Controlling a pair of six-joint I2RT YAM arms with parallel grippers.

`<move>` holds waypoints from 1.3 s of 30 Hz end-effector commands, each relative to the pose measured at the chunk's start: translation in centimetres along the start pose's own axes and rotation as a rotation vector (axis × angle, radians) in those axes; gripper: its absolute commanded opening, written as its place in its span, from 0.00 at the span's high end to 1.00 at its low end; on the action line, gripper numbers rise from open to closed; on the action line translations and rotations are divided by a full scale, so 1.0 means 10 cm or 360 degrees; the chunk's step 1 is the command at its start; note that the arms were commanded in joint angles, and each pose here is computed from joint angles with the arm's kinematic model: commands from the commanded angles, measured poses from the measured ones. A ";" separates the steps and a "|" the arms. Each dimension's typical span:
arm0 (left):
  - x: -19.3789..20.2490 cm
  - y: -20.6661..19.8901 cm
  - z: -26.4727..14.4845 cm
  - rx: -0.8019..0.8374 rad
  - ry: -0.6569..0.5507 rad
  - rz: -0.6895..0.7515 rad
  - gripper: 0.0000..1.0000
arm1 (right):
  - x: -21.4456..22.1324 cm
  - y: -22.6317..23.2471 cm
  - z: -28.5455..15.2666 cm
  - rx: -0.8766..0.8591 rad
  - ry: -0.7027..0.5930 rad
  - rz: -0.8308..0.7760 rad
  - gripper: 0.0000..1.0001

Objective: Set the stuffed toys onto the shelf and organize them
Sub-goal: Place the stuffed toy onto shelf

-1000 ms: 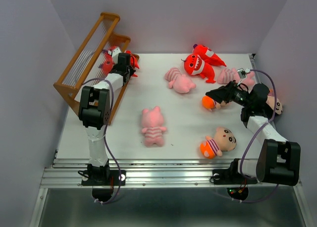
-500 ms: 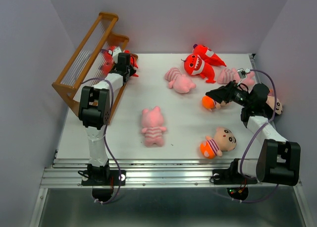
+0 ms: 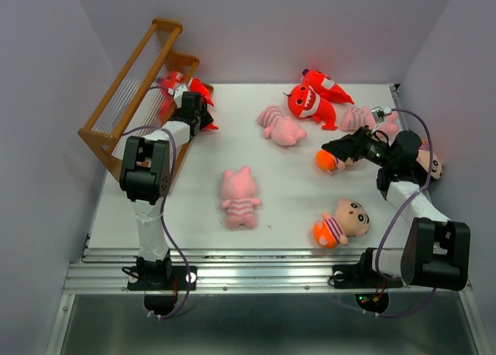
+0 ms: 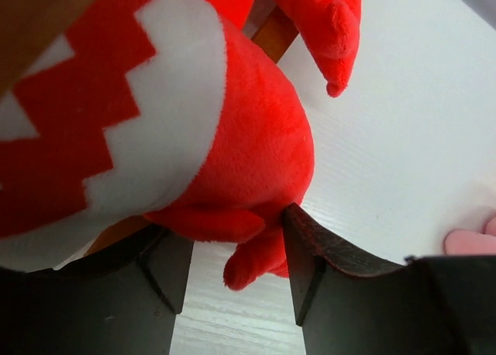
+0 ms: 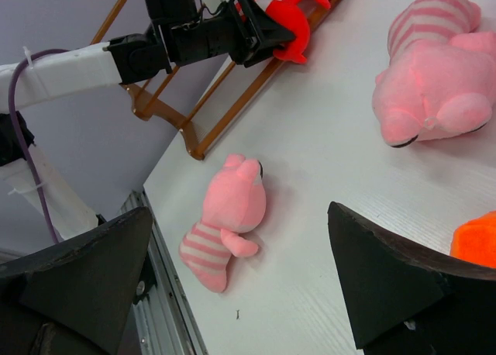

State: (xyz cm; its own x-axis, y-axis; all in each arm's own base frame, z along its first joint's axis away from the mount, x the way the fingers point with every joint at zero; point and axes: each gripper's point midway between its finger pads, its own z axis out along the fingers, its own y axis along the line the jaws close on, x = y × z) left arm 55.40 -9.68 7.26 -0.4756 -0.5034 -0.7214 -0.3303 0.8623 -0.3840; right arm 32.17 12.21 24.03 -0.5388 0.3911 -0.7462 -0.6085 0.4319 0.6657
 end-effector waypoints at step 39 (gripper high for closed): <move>0.24 -0.39 -0.45 -0.0148 -0.0122 0.0377 0.33 | -0.12 0.08 -0.04 -0.0030 -0.0035 -0.0133 0.00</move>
State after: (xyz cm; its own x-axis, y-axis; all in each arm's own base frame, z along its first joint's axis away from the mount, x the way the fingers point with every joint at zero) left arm 50.87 -15.71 9.23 -0.5397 -0.2618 -0.8001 -0.1725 0.9646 -0.1993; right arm 32.30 11.85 24.04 -0.5324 0.3956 -0.7484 -0.6057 0.4395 0.6632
